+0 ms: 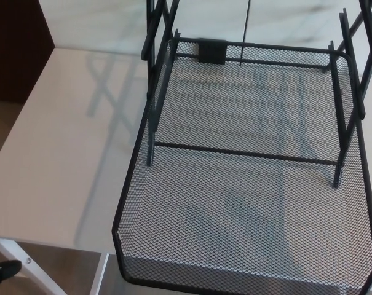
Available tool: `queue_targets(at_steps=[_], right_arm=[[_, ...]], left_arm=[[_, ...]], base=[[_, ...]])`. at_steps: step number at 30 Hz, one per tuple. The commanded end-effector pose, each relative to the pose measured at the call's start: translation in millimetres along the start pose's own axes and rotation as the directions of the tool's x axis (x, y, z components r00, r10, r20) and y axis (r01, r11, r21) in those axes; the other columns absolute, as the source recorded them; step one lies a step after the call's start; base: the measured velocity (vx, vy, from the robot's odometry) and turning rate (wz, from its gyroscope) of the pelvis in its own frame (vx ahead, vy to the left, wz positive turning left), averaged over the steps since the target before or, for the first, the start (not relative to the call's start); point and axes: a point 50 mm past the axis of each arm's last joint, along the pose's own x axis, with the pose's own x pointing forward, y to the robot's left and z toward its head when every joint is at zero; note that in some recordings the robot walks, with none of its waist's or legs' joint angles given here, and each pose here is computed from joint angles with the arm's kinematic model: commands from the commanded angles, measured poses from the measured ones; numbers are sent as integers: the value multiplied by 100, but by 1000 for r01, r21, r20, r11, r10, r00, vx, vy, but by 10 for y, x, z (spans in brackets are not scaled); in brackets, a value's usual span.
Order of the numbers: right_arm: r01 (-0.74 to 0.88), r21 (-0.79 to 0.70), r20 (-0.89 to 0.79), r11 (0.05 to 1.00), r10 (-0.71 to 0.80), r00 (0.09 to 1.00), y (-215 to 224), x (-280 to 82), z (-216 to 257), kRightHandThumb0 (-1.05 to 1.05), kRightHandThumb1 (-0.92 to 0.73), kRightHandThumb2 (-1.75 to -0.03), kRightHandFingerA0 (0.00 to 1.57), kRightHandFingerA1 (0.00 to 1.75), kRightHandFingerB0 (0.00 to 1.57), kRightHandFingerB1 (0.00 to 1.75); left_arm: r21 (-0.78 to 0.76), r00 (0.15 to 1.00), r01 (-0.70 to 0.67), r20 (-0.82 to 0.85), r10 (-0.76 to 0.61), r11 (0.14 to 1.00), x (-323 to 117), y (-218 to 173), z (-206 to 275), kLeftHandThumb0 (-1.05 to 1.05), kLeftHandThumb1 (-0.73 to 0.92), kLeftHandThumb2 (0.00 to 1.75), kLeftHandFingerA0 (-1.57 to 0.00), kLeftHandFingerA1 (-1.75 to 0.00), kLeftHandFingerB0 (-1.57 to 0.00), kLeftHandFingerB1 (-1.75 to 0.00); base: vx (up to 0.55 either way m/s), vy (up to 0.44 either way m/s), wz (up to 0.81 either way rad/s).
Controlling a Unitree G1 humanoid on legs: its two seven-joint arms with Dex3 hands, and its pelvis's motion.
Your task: The robot walk towards a table in front and then pushes a layer of a file tray back to its original position using its right hand
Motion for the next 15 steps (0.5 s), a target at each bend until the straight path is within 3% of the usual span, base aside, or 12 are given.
queue_targets(at_steps=[1,5,6,11,15], right_arm=[[-218,-44,45,975,220,974,333,16,162,-72,-49,-55,1,41,11,38],[-312,-63,36,948,314,949,475,-8,192,-70,-48,-55,0,34,5,39],[-339,-73,43,938,343,939,528,-33,179,-68,-37,-83,0,22,0,35],[-403,-61,72,913,406,911,696,-117,165,-76,-34,-72,1,30,6,41],[-460,-55,48,886,463,885,805,-203,92,-65,-28,-67,0,35,7,43]], left_arm=[[9,1000,-13,-18,13,1000,-25,81,20,-12,56,56,-70,-46,-47,-40],[21,1000,-9,-17,9,1000,-32,90,12,-13,56,56,-68,-46,-48,-40],[20,1000,-9,-18,9,1000,-31,90,11,-13,55,56,-68,-46,-47,-40],[31,999,-15,-30,16,999,-50,89,28,-12,56,56,-67,-45,-47,-40],[40,1000,0,-16,0,999,-19,69,62,-13,55,56,-66,-45,-46,-40]], base=[[0,0,0],[0,0,0],[0,0,0],[0,0,0],[0,0,0]])
